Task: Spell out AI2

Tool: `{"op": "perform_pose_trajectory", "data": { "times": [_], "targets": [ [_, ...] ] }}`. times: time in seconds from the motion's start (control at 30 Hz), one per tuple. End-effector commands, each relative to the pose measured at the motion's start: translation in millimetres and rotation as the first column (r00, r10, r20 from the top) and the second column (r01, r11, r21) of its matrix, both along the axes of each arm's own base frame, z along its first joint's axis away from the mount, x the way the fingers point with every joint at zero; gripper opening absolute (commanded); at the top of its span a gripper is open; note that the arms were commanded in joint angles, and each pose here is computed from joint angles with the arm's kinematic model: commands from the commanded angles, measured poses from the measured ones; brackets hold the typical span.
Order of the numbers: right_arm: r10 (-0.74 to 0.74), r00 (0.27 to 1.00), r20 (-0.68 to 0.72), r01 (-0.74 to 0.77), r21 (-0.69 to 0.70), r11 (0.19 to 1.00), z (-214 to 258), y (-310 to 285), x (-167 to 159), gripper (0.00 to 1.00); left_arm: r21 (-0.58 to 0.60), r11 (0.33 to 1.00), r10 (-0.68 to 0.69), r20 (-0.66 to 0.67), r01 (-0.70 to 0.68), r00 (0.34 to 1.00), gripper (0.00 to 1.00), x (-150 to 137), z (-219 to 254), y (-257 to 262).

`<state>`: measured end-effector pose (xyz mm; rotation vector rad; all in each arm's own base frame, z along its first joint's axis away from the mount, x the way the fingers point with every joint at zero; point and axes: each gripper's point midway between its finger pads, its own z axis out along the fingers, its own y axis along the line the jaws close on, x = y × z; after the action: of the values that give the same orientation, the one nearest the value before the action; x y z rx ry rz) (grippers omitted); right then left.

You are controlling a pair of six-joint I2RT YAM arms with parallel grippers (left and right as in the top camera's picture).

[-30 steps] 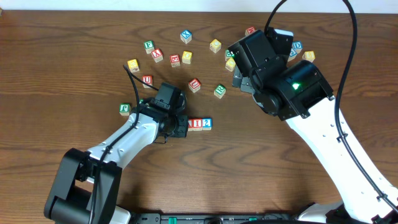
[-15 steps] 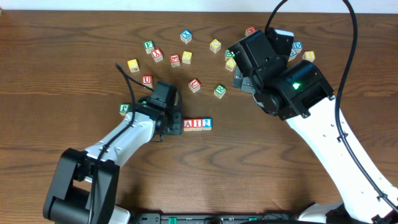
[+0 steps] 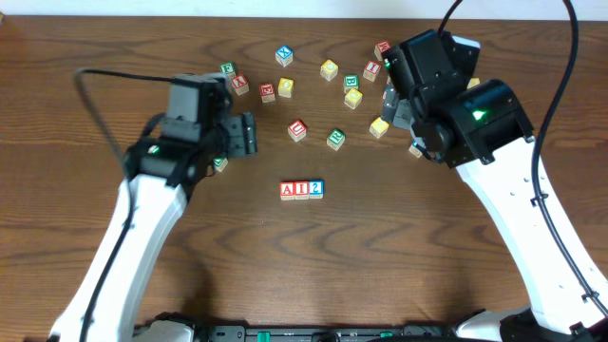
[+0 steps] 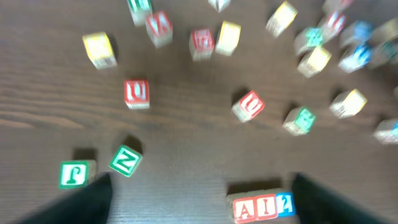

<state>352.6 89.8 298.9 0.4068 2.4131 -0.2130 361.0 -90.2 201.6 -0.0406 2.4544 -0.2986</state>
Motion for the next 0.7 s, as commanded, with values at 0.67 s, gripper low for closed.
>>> {"op": "perform_pose_trajectory", "data": {
  "times": [0.67],
  "targets": [
    [0.014, 0.999, 0.046, -0.013, -0.032, 0.999, 23, -16, -7, 0.99, -0.002, 1.0, 0.015, 0.179, -0.015, 0.984, 0.96, -31, 68, 15]
  ]
}}
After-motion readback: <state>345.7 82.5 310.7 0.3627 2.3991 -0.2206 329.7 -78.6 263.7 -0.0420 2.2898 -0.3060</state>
